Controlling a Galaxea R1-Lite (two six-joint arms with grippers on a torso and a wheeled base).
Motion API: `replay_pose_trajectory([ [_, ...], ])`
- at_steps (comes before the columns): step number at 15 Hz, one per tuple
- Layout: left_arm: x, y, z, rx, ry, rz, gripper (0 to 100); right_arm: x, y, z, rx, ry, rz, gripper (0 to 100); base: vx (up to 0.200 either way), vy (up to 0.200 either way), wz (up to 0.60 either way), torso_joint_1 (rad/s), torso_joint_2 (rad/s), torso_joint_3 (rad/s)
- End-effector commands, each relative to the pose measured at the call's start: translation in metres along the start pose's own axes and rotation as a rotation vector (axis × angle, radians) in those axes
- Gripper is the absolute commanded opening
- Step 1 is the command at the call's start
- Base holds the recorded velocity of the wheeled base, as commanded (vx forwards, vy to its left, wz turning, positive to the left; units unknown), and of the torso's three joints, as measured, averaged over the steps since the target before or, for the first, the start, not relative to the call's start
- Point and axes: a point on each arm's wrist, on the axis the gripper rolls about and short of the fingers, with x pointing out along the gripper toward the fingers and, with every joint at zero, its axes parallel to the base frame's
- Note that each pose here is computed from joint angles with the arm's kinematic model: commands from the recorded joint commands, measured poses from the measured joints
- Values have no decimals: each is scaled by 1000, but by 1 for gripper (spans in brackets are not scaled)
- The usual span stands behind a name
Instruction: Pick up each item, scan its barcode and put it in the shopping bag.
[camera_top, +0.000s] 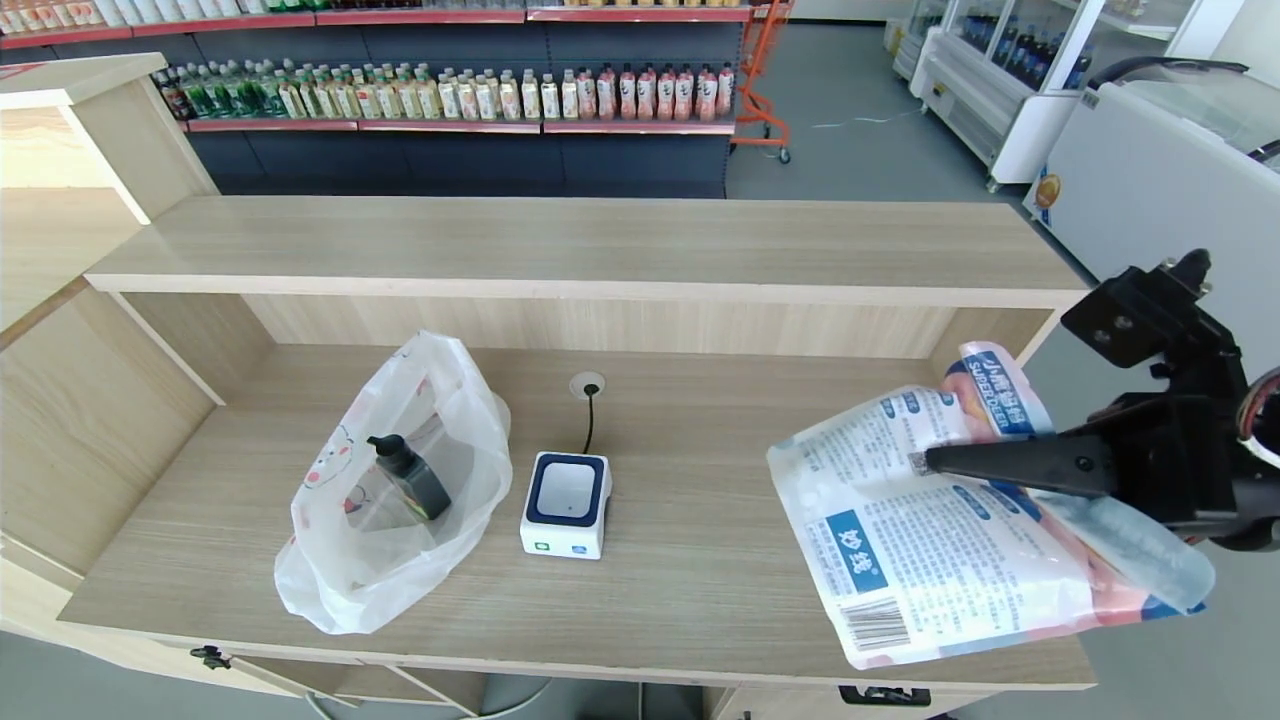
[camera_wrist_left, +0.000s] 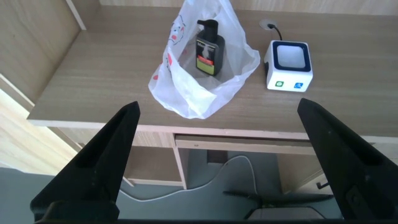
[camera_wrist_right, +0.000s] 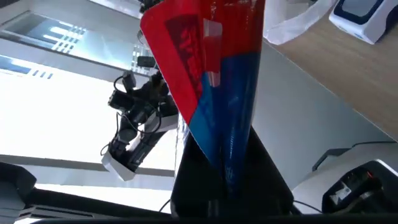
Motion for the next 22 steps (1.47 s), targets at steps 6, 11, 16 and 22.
replay_pose_trajectory([
  [6,0,0,0,0,-1,1,100,10,7,-20,-48,69,51,0,0,0,0,0,0,0],
  [11,0,0,0,0,-1,1,100,15,15,-26,-40,106,83,0,0,0,0,0,0,0],
  [16,0,0,0,0,-1,-1,100,16,19,-27,-42,116,93,0,0,0,0,0,0,0],
  [22,0,0,0,0,-1,-1,100,16,19,-27,-49,98,64,0,0,0,0,0,0,0],
])
